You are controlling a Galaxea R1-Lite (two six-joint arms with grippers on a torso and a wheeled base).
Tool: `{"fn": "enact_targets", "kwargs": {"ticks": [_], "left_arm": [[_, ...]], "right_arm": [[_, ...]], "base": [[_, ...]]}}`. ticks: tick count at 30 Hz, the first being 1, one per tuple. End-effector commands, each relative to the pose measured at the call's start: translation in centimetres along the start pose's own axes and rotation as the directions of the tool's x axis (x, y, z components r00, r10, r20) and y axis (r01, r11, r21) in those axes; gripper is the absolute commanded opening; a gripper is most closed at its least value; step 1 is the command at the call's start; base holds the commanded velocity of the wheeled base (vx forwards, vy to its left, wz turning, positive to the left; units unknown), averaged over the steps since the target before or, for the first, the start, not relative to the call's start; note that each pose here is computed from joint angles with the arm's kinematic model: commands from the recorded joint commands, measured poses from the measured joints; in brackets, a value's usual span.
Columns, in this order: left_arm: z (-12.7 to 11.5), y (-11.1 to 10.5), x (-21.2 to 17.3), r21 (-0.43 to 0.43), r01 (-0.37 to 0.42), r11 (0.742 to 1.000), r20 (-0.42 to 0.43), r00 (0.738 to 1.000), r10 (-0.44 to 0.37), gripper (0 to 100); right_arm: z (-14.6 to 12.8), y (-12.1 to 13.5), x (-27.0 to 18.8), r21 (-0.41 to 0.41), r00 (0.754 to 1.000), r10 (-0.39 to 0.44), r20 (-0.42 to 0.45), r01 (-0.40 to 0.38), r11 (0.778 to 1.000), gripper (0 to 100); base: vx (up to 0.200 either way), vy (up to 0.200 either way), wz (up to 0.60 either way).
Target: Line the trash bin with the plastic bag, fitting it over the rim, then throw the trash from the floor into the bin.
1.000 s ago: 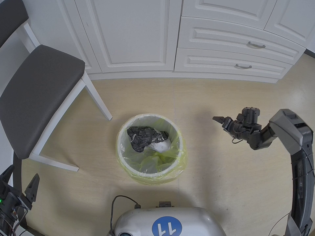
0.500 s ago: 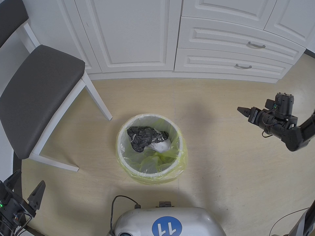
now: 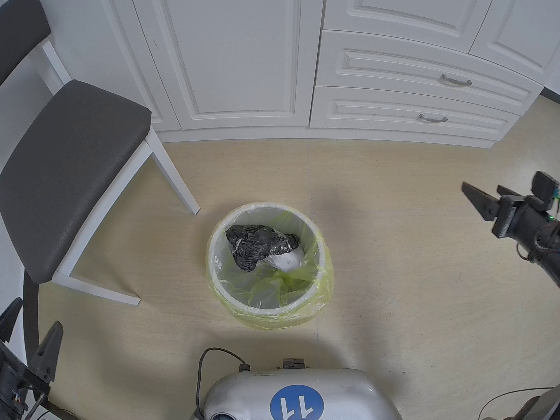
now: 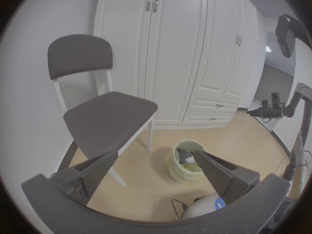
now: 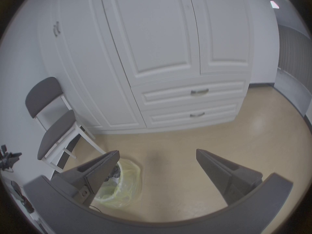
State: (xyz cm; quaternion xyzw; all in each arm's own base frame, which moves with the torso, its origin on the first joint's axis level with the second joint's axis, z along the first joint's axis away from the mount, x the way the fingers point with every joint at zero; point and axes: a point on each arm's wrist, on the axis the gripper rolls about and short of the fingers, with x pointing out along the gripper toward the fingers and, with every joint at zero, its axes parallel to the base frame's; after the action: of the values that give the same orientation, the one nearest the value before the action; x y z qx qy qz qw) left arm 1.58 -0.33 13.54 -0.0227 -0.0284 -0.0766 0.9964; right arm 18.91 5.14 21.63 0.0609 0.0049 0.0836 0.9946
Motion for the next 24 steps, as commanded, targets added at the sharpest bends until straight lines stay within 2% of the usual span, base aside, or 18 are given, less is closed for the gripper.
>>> {"fn": "enact_targets", "kwargs": {"ticks": [1, 3, 4, 5, 7, 8, 12, 16, 19, 24], "left_arm": [[2.8, -0.3, -2.1, 0.018, -0.030, 0.999, 0.207, 0.978, 0.025, 100], [3.3, -0.4, -2.5, 0.021, -0.037, 0.999, 0.240, 0.970, 0.030, 100], [3.3, -0.4, -2.6, 0.021, -0.037, 0.999, 0.242, 0.970, 0.030, 100], [3.8, -0.5, -2.8, 0.025, -0.036, 0.999, 0.261, 0.965, 0.029, 100], [4.3, -0.5, -2.9, 0.029, -0.040, 0.999, 0.274, 0.961, 0.030, 100], [4.3, -0.5, -2.9, 0.029, -0.040, 0.999, 0.274, 0.961, 0.030, 100], [5.7, -0.7, -3.5, 0.040, -0.044, 0.998, 0.329, 0.944, 0.028, 100], [6.5, -0.8, -4.0, 0.043, -0.048, 0.998, 0.367, 0.930, 0.029, 100], [6.5, -1.0, -4.7, 0.049, -0.065, 0.997, 0.397, 0.917, 0.040, 100], [5.8, -1.2, -5.6, 0.059, -0.091, 0.994, 0.407, 0.911, 0.059, 100]], "right_arm": [[2.5, -0.8, -10.3, -0.078, 0.958, -0.012, 0.285, 0.036, 0.996, 100], [2.7, -1.4, -12.8, -0.081, 0.935, -0.048, 0.351, 0.081, 0.993, 100], [2.7, -1.4, -13.0, -0.081, 0.933, -0.050, 0.356, 0.084, 0.993, 100], [2.6, -1.8, -15.2, -0.079, 0.915, -0.088, 0.394, 0.130, 0.988, 100], [2.3, -2.0, -17.4, -0.081, 0.896, -0.127, 0.426, 0.178, 0.981, 100], [2.3, -2.0, -17.4, -0.081, 0.896, -0.127, 0.426, 0.178, 0.981, 100], [0.6, -1.7, -22.7, -0.096, 0.854, -0.137, 0.501, 0.213, 0.972, 100], [-1.7, -1.2, -25.1, -0.098, 0.851, -0.190, 0.490, 0.270, 0.958, 100], [-3.1, -1.1, -26.9, -0.110, 0.854, -0.152, 0.498, 0.236, 0.965, 100], [-3.2, -1.3, -26.9, -0.081, 0.852, -0.182, 0.491, 0.252, 0.964, 100]], "base": [[0.000, 0.000, 0.00], [0.000, 0.000, 0.00], [0.000, 0.000, 0.00], [0.000, 0.000, 0.00], [0.000, 0.000, 0.00], [0.000, 0.000, 0.00], [0.000, 0.000, 0.00], [0.000, 0.000, 0.00], [0.000, 0.000, 0.00], [0.000, 0.000, 0.00]]}}
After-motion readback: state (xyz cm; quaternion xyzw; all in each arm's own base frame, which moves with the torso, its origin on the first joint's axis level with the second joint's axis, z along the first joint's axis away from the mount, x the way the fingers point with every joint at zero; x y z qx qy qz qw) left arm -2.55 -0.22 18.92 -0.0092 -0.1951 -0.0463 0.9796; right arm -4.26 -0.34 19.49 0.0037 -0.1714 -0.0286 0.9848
